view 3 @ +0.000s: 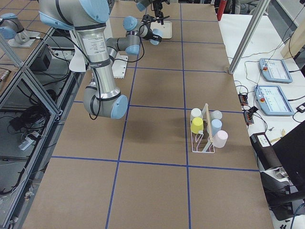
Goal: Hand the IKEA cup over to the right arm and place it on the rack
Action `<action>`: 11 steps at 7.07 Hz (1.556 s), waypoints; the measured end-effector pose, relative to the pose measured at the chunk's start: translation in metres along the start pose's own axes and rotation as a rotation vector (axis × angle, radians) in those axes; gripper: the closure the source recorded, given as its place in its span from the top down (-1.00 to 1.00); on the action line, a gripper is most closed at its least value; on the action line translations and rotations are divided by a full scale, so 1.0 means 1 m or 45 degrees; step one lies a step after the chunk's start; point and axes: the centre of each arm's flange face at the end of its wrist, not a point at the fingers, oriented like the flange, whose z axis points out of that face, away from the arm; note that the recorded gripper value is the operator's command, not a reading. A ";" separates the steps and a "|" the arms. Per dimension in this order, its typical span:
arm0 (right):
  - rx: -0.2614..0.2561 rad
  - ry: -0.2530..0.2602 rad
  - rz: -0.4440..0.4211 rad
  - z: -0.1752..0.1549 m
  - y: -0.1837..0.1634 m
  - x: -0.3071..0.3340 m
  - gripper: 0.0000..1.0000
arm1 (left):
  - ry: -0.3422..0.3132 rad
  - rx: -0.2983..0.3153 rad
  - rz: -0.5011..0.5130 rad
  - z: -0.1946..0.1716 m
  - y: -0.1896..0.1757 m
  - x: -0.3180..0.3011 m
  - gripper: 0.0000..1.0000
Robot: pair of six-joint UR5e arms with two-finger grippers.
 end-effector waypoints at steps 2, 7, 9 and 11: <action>-0.267 0.154 -0.047 -0.016 0.003 0.065 -0.88 | -0.058 -0.002 0.105 -0.030 -0.005 -0.027 1.00; -0.857 0.258 -0.629 -0.059 0.083 0.213 -0.90 | -0.062 0.004 0.130 -0.040 -0.008 -0.031 1.00; -1.043 0.241 -0.837 -0.088 0.125 0.262 -0.90 | -0.065 0.009 0.127 -0.040 -0.008 -0.031 1.00; -1.260 0.228 -1.120 -0.103 0.155 0.305 -0.87 | -0.066 0.008 0.125 -0.039 -0.007 -0.032 1.00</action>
